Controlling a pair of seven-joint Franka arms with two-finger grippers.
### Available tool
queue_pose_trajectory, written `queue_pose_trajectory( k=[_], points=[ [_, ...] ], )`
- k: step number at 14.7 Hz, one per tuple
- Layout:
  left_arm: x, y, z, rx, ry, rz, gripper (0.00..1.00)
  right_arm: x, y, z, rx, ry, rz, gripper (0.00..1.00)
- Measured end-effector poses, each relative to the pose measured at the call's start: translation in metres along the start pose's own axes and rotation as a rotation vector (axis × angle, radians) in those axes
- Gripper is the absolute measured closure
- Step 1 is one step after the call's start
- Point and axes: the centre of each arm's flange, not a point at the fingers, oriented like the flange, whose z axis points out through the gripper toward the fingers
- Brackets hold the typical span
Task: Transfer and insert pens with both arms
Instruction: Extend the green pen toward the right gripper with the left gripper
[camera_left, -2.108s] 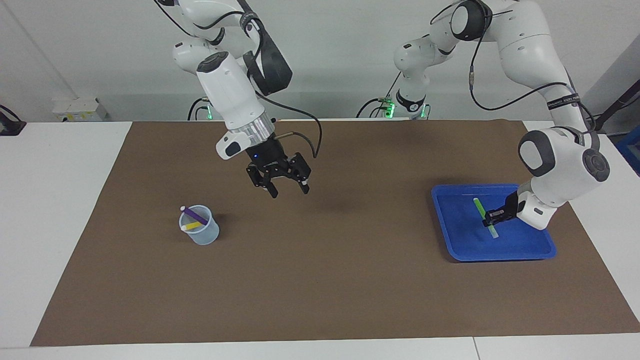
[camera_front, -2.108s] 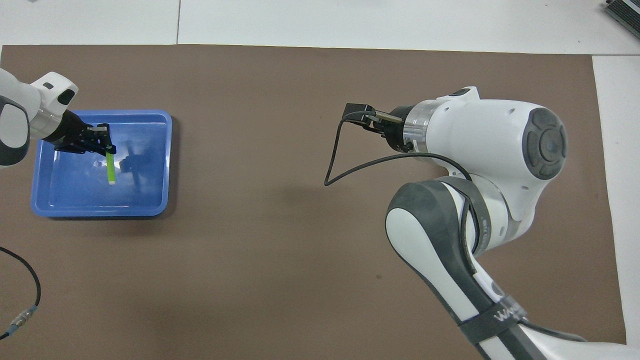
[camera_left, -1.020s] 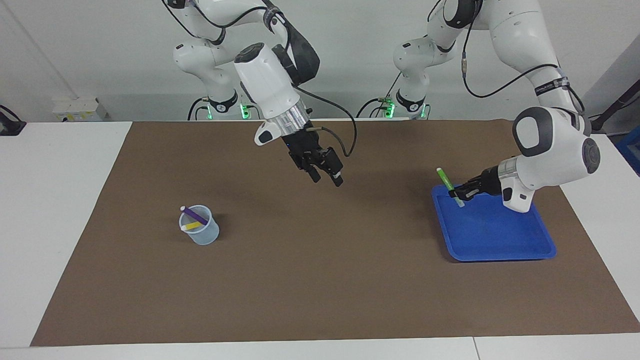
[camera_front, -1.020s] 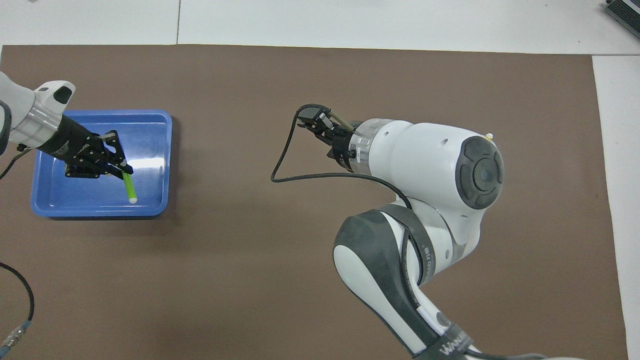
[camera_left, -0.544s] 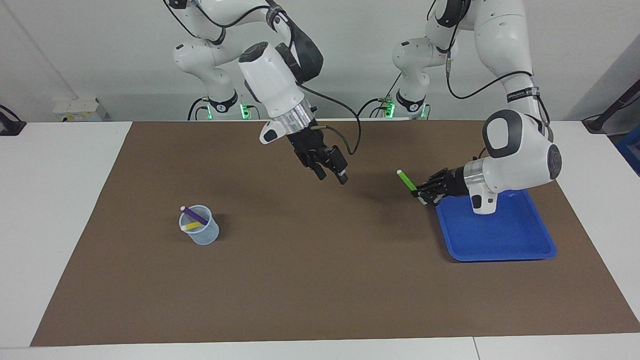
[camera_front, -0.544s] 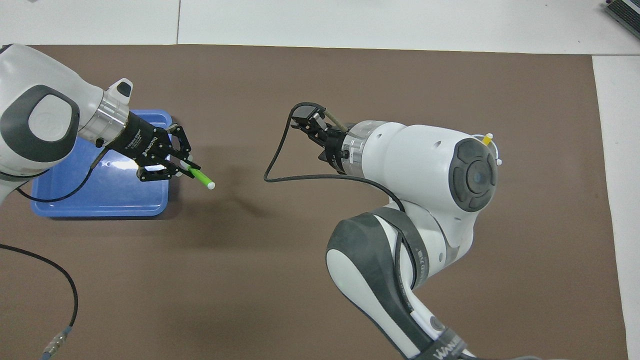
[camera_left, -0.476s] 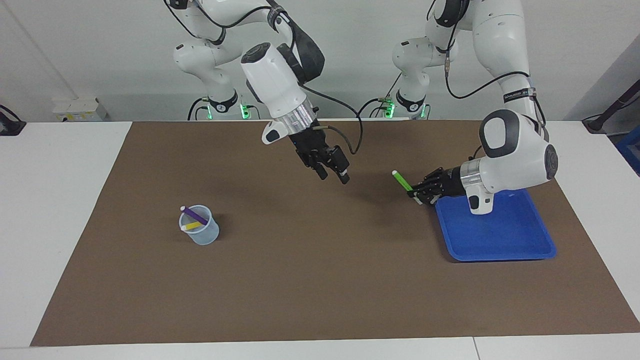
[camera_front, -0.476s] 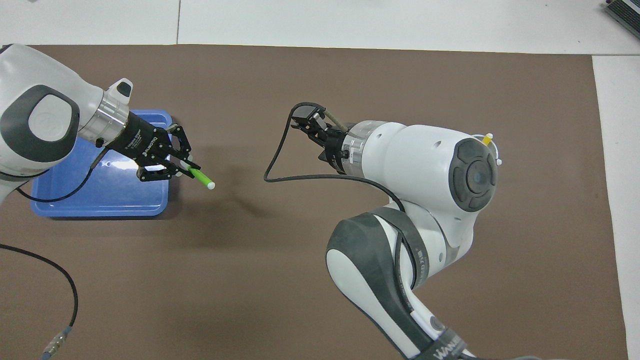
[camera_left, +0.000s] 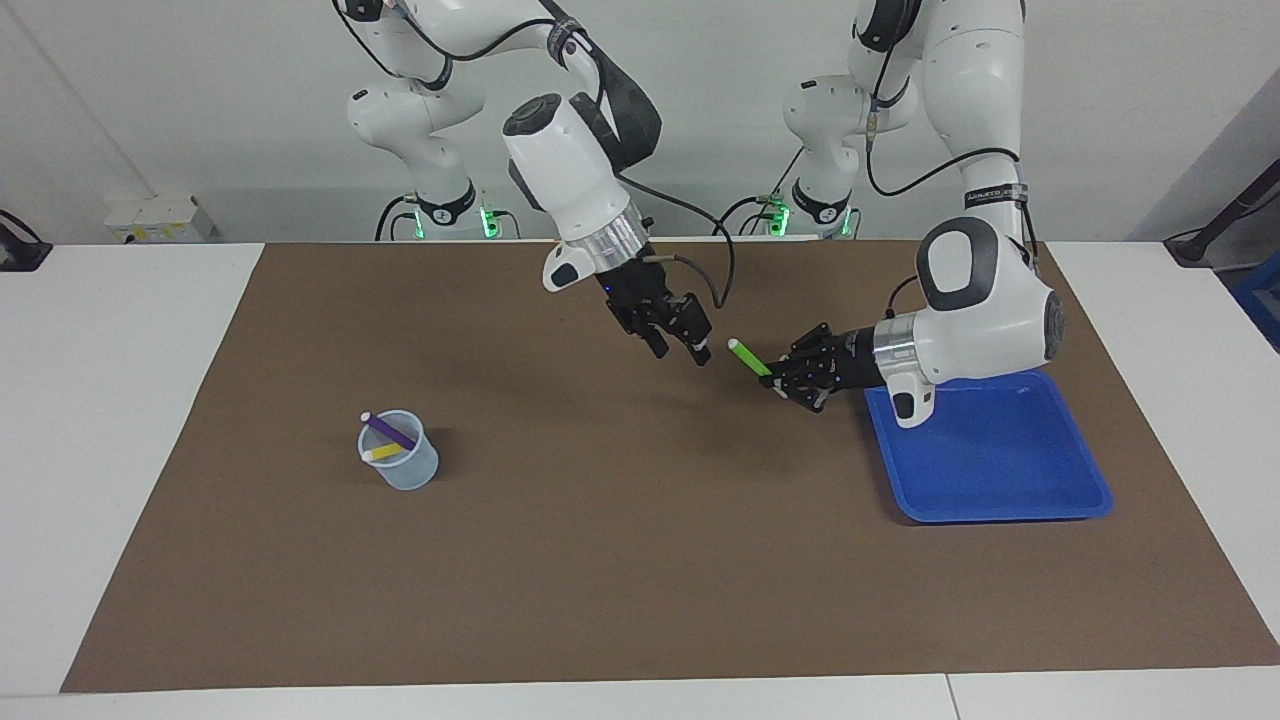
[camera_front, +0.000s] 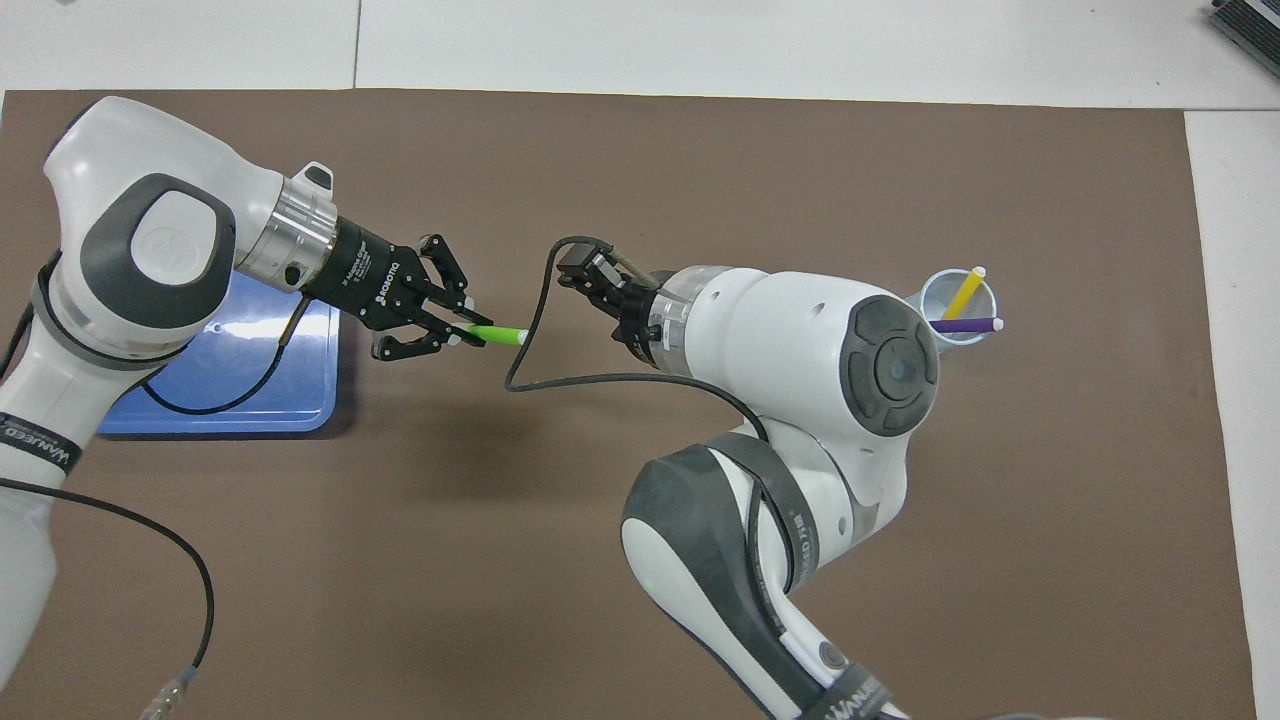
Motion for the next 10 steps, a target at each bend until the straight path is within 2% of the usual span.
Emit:
queue_pose_trajectory(
  k=[8, 10],
  points=[
    [-0.036, 0.016, 0.032, -0.072, -0.042, -0.121, 0.83, -0.004, 0.001, 0.003, -0.006, -0.005, -0.006, 0.35],
    [-0.043, 0.018, 0.037, -0.082, -0.051, -0.149, 0.83, -0.011, 0.000, 0.005, -0.007, -0.011, -0.014, 0.35]
  ],
)
